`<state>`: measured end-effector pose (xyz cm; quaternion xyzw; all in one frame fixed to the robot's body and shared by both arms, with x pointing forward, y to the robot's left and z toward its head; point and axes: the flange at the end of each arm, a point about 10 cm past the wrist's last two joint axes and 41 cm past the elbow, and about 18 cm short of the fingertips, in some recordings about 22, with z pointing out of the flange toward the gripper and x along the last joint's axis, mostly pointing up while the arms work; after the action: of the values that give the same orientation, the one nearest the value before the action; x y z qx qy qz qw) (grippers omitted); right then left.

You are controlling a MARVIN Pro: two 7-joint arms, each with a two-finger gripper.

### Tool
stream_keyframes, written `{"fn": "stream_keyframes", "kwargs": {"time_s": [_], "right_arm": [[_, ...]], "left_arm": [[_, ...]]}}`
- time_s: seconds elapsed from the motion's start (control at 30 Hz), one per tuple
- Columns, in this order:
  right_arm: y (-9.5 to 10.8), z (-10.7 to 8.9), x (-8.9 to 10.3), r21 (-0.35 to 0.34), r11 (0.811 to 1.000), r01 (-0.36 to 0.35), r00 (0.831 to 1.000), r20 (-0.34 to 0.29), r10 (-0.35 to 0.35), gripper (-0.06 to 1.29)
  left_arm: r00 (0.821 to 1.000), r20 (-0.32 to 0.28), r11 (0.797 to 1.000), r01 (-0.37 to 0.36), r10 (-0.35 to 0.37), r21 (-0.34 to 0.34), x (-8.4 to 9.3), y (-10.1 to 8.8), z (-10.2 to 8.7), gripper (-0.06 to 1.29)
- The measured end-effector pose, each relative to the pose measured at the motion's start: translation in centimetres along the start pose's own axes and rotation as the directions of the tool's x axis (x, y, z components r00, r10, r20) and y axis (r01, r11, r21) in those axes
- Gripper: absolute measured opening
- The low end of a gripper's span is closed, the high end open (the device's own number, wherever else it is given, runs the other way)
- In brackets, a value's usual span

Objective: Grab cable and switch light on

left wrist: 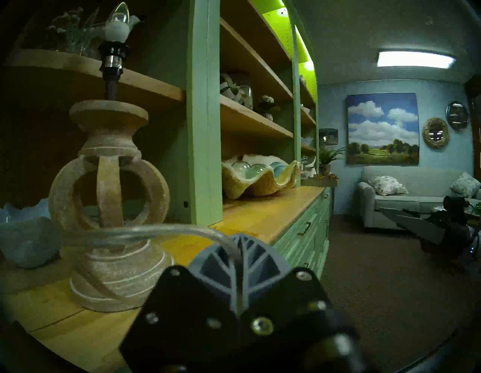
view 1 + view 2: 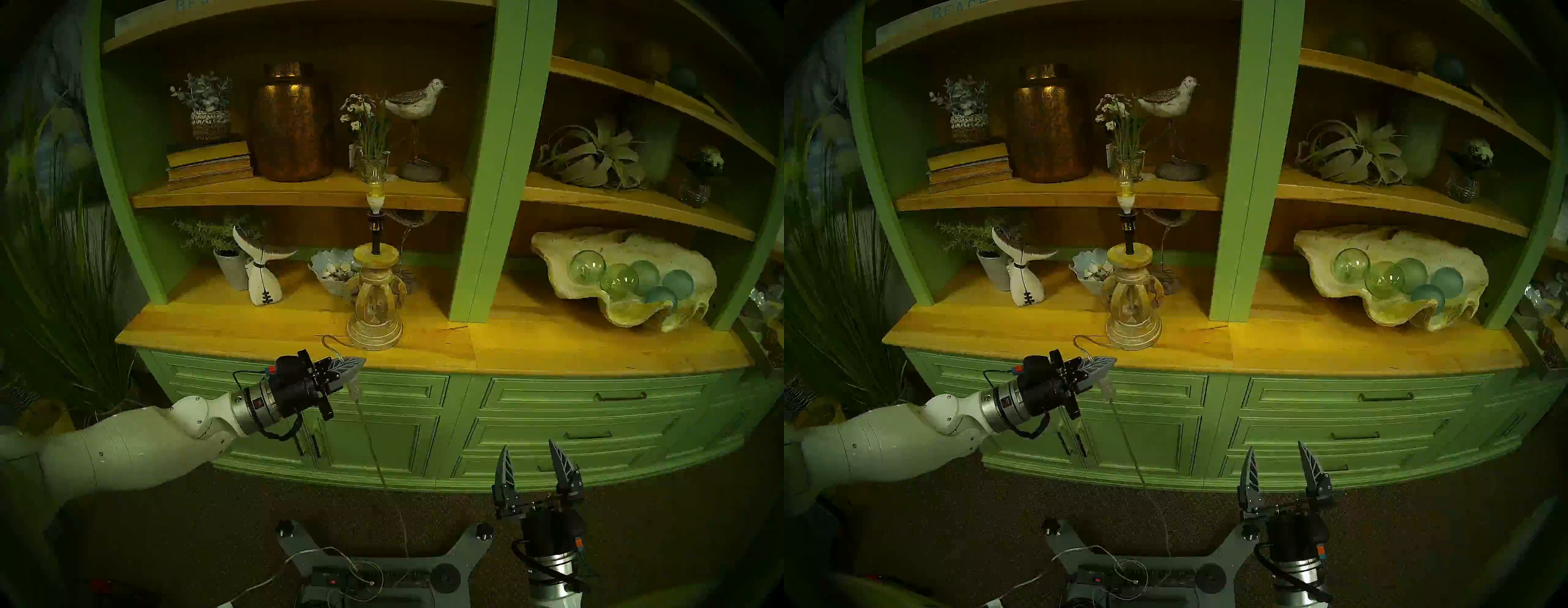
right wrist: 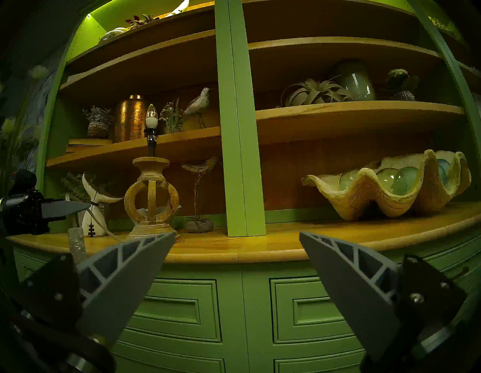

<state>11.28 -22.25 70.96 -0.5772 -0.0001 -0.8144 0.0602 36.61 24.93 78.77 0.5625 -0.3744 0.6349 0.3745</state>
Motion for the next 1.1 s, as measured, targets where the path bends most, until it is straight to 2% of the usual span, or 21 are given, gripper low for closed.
{"fn": "stream_keyframes", "kwargs": {"time_s": [0.3,0.5,0.67,0.97,1.1], "right_arm": [[0.0,0.0,0.0,0.0,1.0,0.0,1.0,0.0,0.0,1.24],[0.0,0.0,0.0,0.0,1.0,0.0,1.0,0.0,0.0,1.24],[0.0,0.0,0.0,0.0,1.0,0.0,1.0,0.001,0.0,1.24],[0.0,0.0,0.0,0.0,1.0,0.0,1.0,0.0,0.0,1.24],[0.0,0.0,0.0,0.0,1.0,0.0,1.0,0.0,0.0,1.24]], "left_arm": [[0.994,0.089,0.996,-0.057,0.062,-0.066,-1.9,-2.9,-1.7,-0.02],[0.989,0.121,0.993,-0.077,0.088,-0.091,-3.1,-4.3,-1.6,-0.02],[0.989,0.118,0.991,-0.082,0.094,-0.11,-3.6,-5.0,-0.7,-0.02],[0.993,0.072,0.981,-0.082,0.096,-0.173,-3.7,-5.4,0.7,-0.02],[0.994,0.034,0.985,-0.094,0.101,-0.147,-3.2,-5.9,1.5,-0.02]]}}
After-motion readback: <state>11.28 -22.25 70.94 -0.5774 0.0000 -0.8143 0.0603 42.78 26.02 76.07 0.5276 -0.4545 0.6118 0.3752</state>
